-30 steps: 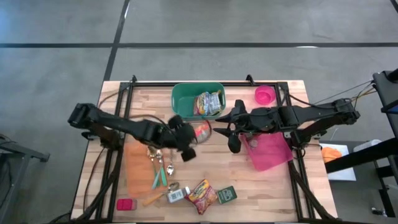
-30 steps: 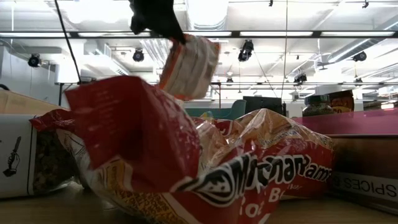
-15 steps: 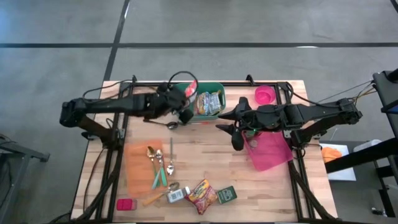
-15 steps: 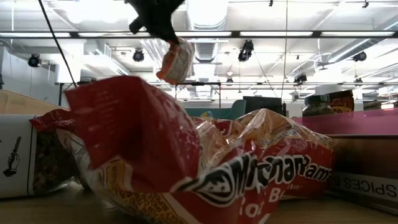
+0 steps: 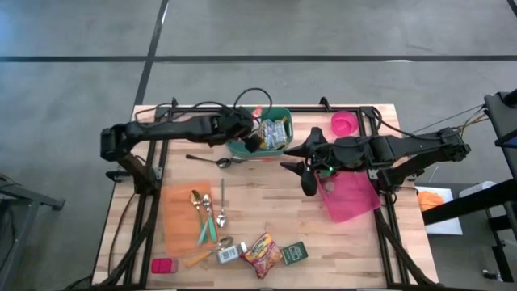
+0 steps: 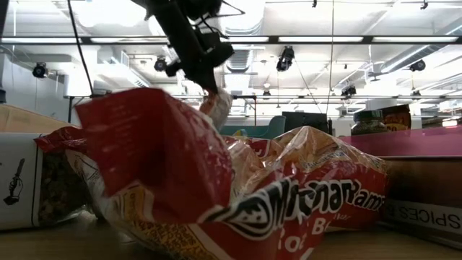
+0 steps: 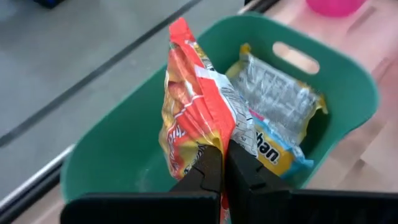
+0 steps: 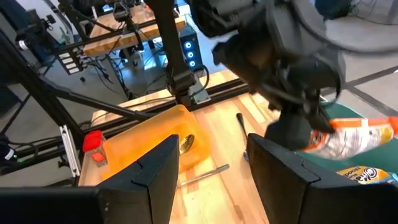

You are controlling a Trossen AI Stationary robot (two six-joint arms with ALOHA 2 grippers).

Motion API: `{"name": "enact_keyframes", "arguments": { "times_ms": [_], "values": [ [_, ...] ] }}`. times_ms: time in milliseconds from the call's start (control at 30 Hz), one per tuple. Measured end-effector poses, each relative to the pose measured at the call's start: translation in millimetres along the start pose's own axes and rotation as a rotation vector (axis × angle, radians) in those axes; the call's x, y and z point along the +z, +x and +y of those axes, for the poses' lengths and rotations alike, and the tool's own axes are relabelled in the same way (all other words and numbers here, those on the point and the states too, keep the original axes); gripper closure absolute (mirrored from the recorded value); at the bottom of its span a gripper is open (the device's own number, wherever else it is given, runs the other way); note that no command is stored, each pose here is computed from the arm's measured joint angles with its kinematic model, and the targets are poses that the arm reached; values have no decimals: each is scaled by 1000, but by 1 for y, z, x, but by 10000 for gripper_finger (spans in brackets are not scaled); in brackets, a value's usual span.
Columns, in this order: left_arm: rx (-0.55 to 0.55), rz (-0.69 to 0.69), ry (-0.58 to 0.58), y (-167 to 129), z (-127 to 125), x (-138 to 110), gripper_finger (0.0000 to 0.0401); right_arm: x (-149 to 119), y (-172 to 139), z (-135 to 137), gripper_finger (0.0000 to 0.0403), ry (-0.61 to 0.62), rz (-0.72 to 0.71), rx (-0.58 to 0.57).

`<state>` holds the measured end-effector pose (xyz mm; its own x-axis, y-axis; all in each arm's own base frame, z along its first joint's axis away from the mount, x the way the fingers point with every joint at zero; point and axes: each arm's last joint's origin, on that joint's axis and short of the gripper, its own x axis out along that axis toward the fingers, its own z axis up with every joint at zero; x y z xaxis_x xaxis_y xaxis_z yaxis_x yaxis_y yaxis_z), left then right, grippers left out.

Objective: Pick & Place Food Item
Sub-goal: Put the orange noodle pack into the green bin

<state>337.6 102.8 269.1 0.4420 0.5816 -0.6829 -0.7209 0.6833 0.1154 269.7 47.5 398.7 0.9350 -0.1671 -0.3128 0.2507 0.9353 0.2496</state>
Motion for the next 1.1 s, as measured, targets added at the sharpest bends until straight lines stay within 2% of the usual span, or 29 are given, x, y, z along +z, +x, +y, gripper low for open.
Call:
{"name": "enact_keyframes", "arguments": {
  "times_ms": [200,467,900,1100],
  "values": [
    [-1,57,-7,23,-9,-10,401,0,0,0,218,2,-3,2],
    [-29,99,-1,39,-17,-17,401,-1,-1,3,218,-1,-2,14],
    [-27,160,-17,48,-16,-38,401,-2,-3,9,218,-4,-5,37],
    [-67,166,-32,50,-17,-41,401,-2,-3,9,218,2,-6,37]
  ]
}}
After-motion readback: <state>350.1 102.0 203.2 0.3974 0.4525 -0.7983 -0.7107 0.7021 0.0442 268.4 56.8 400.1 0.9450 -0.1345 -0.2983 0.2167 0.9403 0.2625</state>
